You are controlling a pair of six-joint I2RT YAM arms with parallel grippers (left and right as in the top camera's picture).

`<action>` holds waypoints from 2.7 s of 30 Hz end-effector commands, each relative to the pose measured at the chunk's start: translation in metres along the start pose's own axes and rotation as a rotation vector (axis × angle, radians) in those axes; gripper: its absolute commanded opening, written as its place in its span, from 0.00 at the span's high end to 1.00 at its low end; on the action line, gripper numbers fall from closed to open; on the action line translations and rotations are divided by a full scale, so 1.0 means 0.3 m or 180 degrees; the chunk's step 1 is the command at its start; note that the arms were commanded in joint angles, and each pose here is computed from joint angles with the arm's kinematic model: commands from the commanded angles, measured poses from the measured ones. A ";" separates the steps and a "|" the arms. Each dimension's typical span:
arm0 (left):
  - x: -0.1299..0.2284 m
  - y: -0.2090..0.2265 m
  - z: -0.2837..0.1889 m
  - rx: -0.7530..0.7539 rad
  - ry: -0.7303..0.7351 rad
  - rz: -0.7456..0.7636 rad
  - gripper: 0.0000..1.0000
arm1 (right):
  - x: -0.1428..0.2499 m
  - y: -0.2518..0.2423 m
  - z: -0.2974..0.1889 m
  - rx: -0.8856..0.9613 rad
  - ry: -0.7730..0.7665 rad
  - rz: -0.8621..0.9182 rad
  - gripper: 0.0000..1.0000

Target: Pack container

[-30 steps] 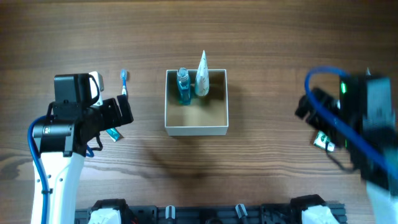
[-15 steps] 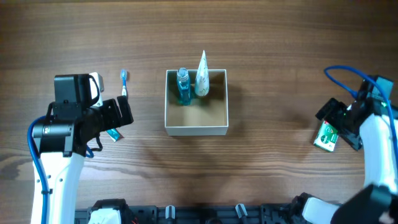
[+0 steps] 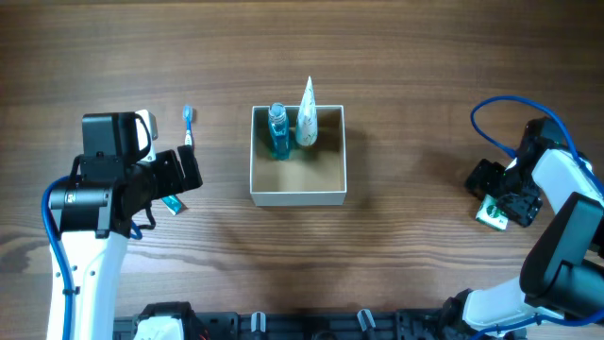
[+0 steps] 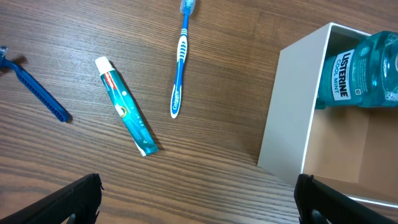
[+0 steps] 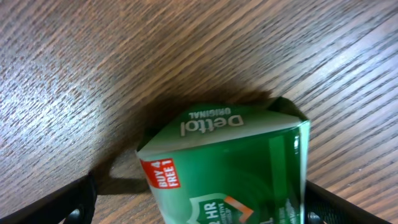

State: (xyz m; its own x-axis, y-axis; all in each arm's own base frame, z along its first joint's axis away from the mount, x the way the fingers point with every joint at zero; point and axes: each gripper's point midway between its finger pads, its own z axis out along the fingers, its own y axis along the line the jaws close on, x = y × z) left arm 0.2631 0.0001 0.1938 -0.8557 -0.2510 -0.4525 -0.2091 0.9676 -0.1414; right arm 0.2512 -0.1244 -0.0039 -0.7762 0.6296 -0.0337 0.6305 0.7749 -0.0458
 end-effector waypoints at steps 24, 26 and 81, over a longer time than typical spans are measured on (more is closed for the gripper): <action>-0.012 -0.004 -0.011 -0.0010 -0.0044 -0.0009 0.00 | -0.094 0.192 -0.360 -0.0791 -0.0312 -0.0239 0.96; -0.012 -0.004 -0.011 -0.0010 -0.0044 -0.0009 0.00 | -0.051 0.320 -0.506 -0.1174 -0.0610 -0.0652 0.96; -0.330 -0.112 0.054 0.0205 -0.0154 -0.0137 0.07 | 0.193 0.361 -0.717 -0.0379 -0.1532 -0.0671 0.11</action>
State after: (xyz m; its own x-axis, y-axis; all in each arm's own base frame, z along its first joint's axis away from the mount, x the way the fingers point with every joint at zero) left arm 0.3229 -0.0021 0.2404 -0.7910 -0.2835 -0.5422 -0.2070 0.9579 -0.1989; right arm 0.2777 0.0069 0.2168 -0.7362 0.4203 -0.5305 0.4659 0.8833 0.0533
